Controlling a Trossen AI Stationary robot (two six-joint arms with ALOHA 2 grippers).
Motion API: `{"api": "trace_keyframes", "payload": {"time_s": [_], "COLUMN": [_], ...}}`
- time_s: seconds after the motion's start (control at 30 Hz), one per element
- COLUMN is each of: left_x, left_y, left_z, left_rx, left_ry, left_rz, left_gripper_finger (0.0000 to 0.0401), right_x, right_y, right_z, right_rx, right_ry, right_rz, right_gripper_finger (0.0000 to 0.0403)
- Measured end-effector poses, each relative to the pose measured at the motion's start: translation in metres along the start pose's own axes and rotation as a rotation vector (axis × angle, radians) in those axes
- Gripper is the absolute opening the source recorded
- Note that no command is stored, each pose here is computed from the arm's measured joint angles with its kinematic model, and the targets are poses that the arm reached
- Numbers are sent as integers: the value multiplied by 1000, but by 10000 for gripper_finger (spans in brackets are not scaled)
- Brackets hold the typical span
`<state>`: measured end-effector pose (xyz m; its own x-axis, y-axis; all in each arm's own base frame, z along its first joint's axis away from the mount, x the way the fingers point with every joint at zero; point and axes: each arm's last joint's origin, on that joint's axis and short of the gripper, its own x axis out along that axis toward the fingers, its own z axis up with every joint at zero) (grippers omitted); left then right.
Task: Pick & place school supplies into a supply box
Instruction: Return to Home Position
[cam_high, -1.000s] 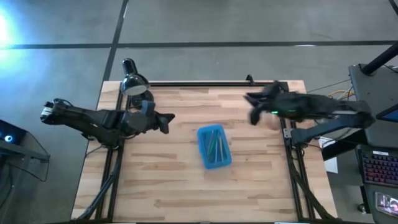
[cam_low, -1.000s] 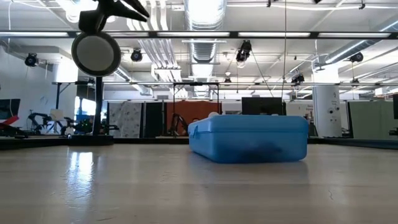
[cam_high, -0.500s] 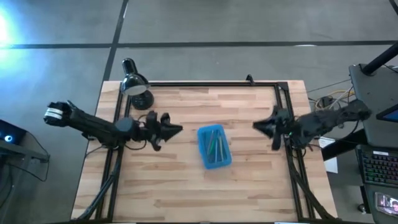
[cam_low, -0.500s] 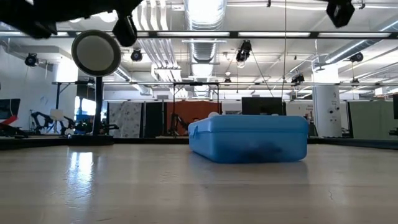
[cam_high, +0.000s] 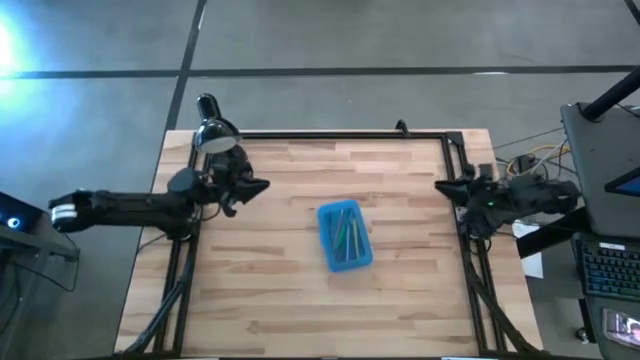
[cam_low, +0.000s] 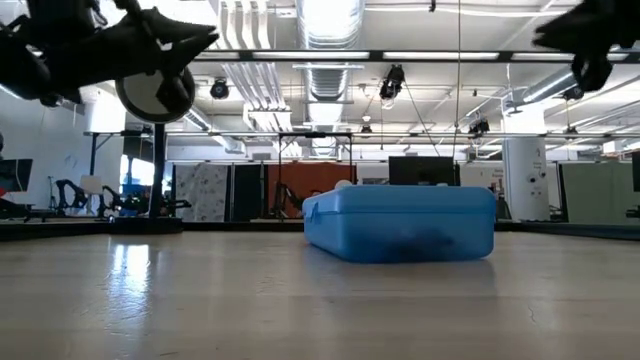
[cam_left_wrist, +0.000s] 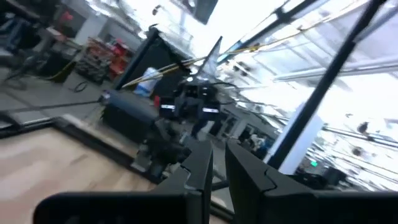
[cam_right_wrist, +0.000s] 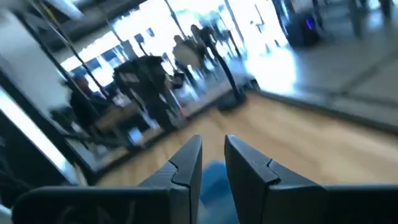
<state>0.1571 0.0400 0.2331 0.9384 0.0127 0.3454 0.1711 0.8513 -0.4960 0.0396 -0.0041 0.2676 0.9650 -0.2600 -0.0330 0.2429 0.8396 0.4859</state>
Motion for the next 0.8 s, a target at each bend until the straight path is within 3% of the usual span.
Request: {"api": "trace_keyframes", "payload": {"time_s": [0.1,0.37,0.5,0.8], "left_x": [-13,-36,-45,-64], "left_y": [4,11,12,-5], "left_z": [-5,-26,-43,-54], "left_rx": [-32,-472,-544,-584], "left_ry": [40,88,167,306], "left_rz": [62,125,191,183], "left_gripper_finger": [28,28,28,28], "right_x": [7,18,22,17], "right_y": [-5,-7,-8,-19], "right_z": [-16,-33,-38,-52], "right_rx": [14,215,196,175], "right_ry": [87,185,207,171], "right_rz": [-73,-186,-203,-173], "right_gripper_finger": [63,63,63,63]}}
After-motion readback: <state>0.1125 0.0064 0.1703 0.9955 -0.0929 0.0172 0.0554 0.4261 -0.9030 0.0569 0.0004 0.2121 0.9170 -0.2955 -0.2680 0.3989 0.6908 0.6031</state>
